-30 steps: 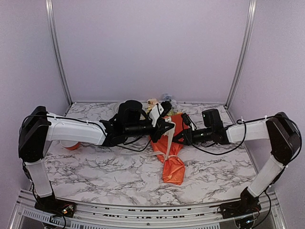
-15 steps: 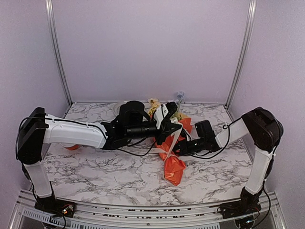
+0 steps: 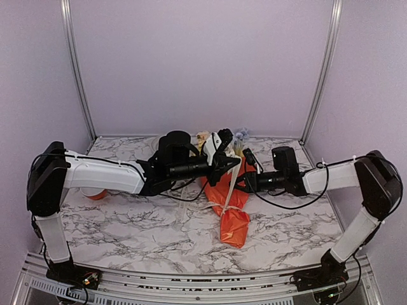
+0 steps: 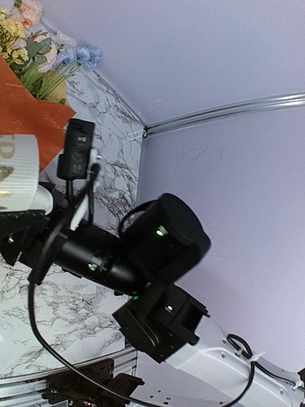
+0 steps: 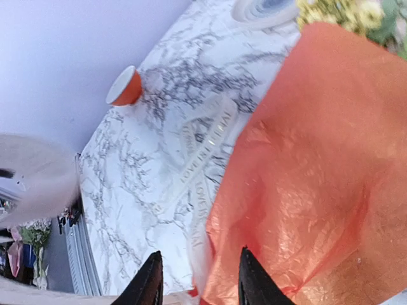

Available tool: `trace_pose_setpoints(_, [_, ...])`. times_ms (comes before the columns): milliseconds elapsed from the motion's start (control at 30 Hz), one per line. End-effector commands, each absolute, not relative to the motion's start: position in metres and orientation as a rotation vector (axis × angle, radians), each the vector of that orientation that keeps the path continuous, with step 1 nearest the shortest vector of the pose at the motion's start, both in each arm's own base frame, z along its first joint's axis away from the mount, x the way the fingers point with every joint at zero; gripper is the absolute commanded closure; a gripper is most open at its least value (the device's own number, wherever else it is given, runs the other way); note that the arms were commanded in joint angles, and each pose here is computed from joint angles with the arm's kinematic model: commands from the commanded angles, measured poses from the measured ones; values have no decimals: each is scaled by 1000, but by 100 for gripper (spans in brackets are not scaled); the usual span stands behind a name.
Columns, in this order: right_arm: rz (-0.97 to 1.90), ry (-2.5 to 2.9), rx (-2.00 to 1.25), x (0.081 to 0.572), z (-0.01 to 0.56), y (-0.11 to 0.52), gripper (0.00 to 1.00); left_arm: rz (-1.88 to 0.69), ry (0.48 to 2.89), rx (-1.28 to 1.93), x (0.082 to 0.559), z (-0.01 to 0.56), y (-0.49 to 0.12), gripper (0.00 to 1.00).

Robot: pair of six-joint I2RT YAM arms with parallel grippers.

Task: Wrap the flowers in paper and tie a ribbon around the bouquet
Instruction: Tie the ribbon around the folded bouquet.

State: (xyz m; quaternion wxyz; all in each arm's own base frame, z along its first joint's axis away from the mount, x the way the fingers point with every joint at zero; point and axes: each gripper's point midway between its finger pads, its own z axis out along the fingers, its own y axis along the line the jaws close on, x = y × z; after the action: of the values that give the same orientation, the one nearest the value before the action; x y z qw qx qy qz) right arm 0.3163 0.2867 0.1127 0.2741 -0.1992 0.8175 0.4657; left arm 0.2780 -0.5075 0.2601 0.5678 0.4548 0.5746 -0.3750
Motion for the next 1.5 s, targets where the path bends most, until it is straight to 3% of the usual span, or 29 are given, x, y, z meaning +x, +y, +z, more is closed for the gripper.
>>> trace_pose_setpoints(0, [1210,2036,-668,312,164,287,59,-879,1334,1028,283,262,-505,100])
trace_pose_setpoints(233, [1217,1832,-839,282,206,282,39,-859,1336,1036,283,258,-502,100])
trace_pose_setpoints(367, [1267,1722,-918,267,216,294,32,-854,1336,1035,283,258,-502,100])
trace_pose_setpoints(600, [1275,1704,-930,265,213,295,33,-863,1353,1032,283,254,-500,100])
trace_pose_setpoints(667, [1277,1719,-890,273,211,296,40,-874,1353,1035,282,254,-501,100])
trace_pose_setpoints(800, [1351,1691,-862,282,216,306,74,-877,1362,1027,283,252,-501,100])
trace_pose_setpoints(900, [1363,1661,-850,286,222,308,80,-883,1376,1024,284,251,-500,100])
trace_pose_setpoints(1000, [1382,1649,-844,284,225,309,100,-872,1406,1008,290,245,-499,100])
trace_pose_setpoints(1033, [1387,1648,-847,283,225,309,100,-871,1420,1007,291,242,-499,100])
trace_pose_setpoints(1067, [1396,1649,-846,283,226,309,100,-872,1437,1001,294,239,-497,93])
trace_pose_setpoints(1133, [1396,1663,-835,283,225,308,100,-876,1500,994,298,228,-490,54])
trace_pose_setpoints(1167, [1382,1686,-820,286,223,307,100,-869,1550,990,300,221,-484,41])
trace_pose_setpoints(1200, [1372,1705,-812,288,219,307,100,-848,1637,988,304,207,-474,34])
trace_pose_setpoints(1333, [1375,1765,-781,290,207,306,100,-652,1969,904,320,156,-420,23])
trace_pose_setpoints(1467, [1367,1781,-760,295,204,306,100,-488,2173,875,314,105,-373,18])
